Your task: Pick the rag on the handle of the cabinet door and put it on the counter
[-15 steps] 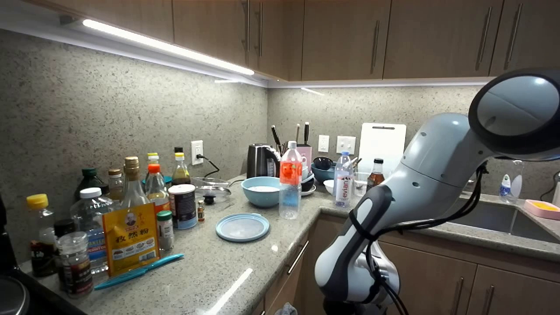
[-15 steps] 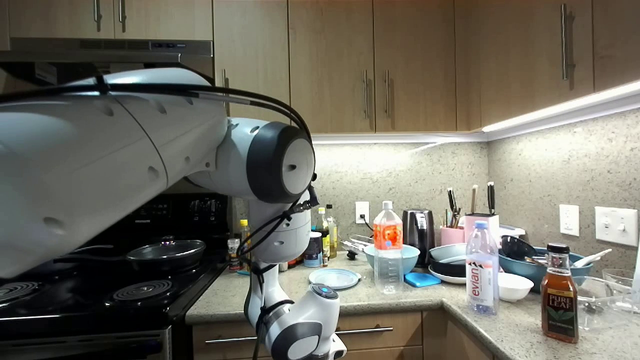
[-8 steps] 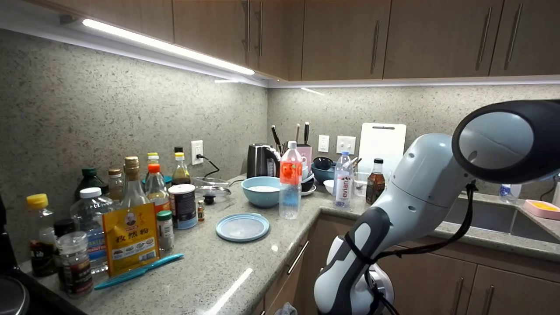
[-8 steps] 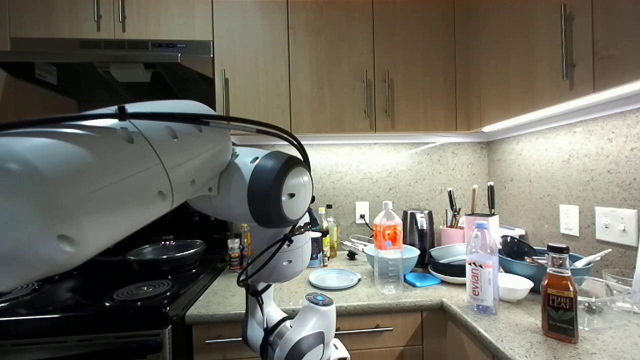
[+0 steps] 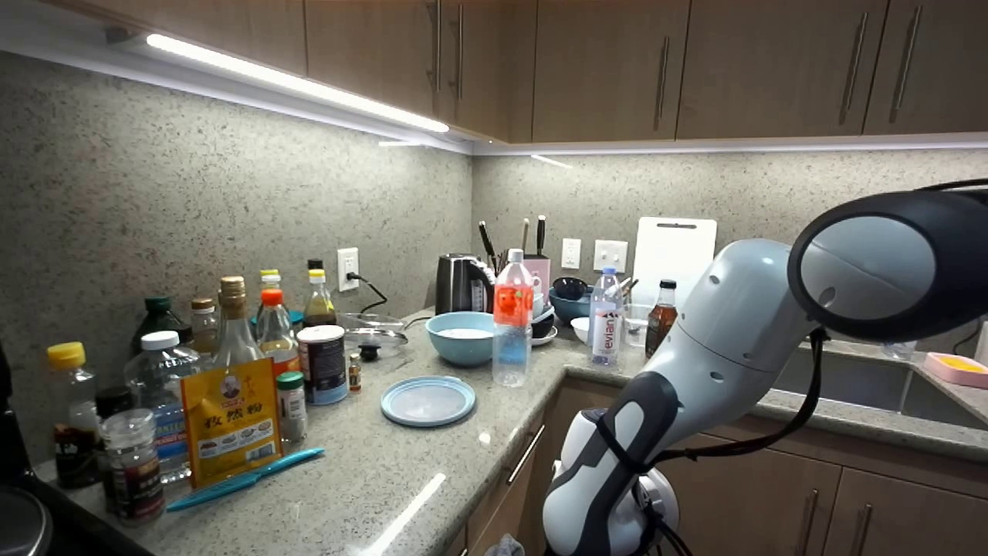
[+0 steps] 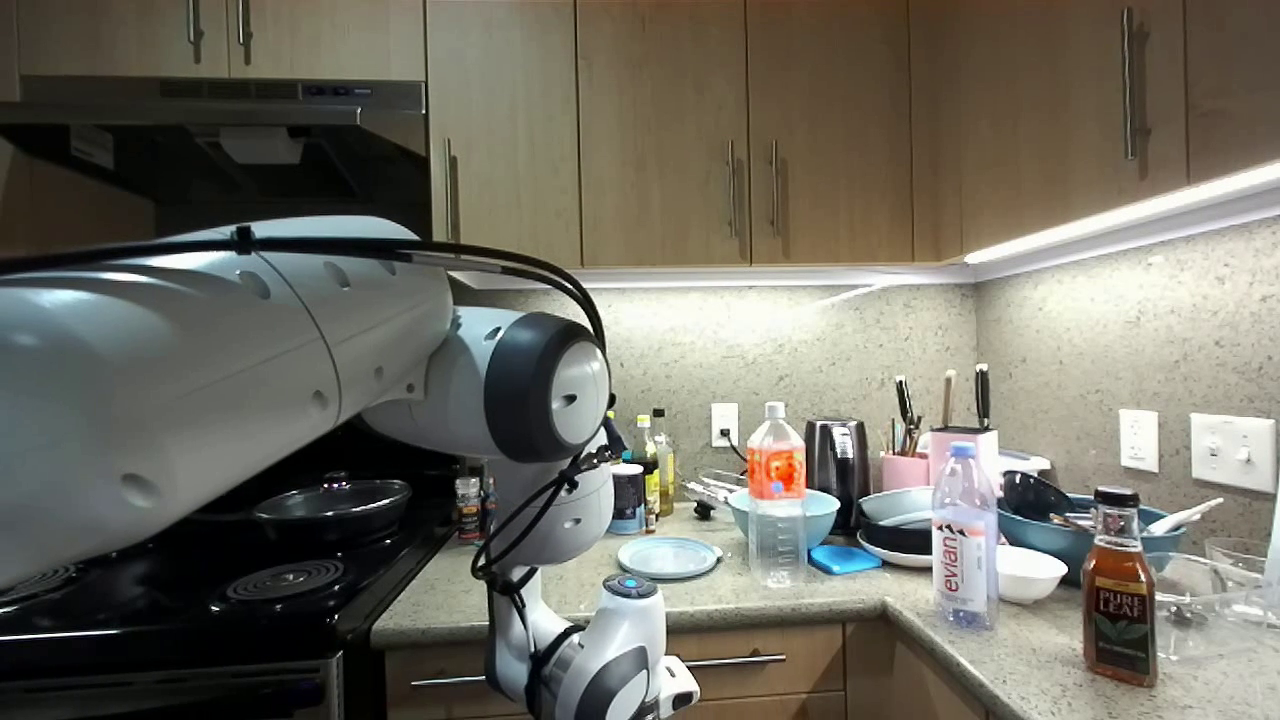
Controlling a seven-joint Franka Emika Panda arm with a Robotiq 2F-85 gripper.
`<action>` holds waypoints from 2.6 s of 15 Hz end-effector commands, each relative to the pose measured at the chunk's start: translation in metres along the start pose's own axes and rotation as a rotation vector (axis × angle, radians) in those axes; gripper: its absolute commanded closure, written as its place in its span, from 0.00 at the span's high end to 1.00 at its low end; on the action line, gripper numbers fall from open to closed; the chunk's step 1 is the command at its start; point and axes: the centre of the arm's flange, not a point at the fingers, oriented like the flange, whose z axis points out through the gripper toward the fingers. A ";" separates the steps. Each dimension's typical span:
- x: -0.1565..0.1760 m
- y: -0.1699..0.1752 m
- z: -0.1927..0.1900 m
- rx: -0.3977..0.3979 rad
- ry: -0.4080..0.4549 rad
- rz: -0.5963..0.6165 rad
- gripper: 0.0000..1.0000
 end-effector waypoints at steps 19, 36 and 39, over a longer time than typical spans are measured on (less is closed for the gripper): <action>0.007 0.063 0.033 0.259 0.384 0.038 1.00; 0.024 0.051 0.017 0.321 0.423 -0.142 1.00; 0.023 0.041 0.022 0.321 0.433 -0.255 1.00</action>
